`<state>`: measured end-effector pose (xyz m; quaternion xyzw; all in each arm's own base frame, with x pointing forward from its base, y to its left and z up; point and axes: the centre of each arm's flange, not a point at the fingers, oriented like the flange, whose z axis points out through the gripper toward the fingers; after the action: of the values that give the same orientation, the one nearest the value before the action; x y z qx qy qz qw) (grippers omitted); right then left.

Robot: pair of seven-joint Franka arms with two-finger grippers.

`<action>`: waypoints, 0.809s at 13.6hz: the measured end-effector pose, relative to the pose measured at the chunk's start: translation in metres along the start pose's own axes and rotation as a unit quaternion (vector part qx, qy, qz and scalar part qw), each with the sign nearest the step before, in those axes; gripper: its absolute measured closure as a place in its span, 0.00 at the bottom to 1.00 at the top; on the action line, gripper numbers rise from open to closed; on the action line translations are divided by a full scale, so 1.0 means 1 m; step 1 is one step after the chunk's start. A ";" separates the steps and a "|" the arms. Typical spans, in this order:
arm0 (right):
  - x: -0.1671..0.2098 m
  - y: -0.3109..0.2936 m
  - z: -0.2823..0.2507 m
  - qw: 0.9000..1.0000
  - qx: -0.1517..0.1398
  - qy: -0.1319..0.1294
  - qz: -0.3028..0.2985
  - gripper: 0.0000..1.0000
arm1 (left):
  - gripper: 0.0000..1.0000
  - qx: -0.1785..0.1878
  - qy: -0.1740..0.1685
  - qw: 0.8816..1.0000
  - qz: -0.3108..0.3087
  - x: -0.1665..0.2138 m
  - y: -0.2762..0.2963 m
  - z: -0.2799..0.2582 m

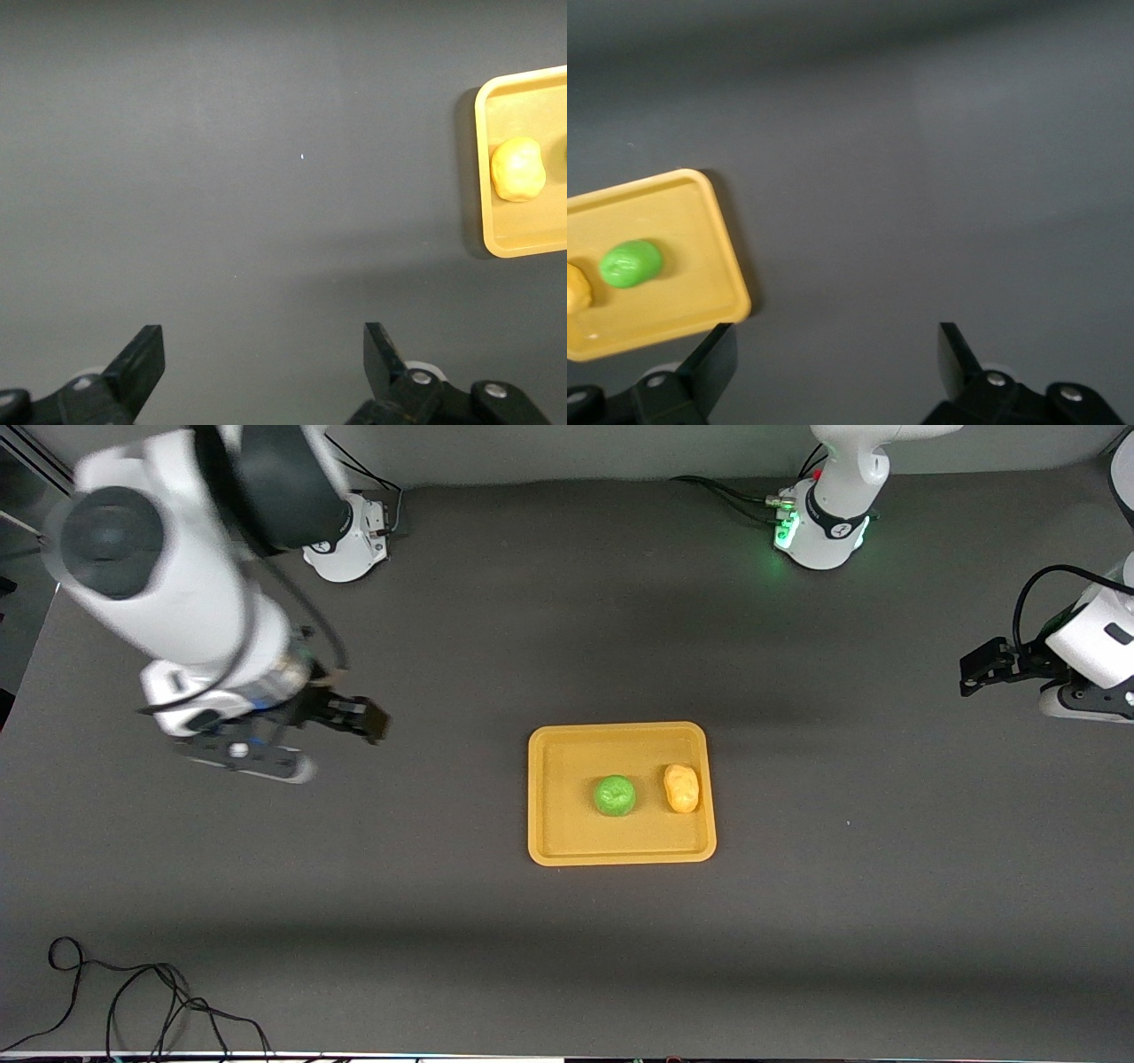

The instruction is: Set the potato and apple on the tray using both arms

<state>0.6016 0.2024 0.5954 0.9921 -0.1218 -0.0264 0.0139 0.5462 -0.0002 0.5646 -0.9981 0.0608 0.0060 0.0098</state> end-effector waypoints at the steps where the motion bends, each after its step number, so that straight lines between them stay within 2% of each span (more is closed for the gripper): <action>1: 0.008 0.041 -0.006 1.000 0.008 -0.006 -0.004 0.00 | 0.00 0.000 0.000 1.000 0.000 0.000 -0.001 0.000; 5: 0.019 0.163 -0.013 0.999 0.022 -0.009 -0.049 0.00 | 0.00 0.000 -0.001 1.000 -0.001 0.000 -0.002 0.001; 11: 0.017 0.247 -0.002 0.998 0.033 -0.009 -0.055 0.00 | 0.00 0.000 0.000 1.000 -0.001 0.000 -0.001 0.000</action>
<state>0.5584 -0.0408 0.6053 0.9970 -0.0678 -0.0319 -0.0211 0.5462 0.0013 0.5644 -0.9981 0.0599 0.0057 0.0098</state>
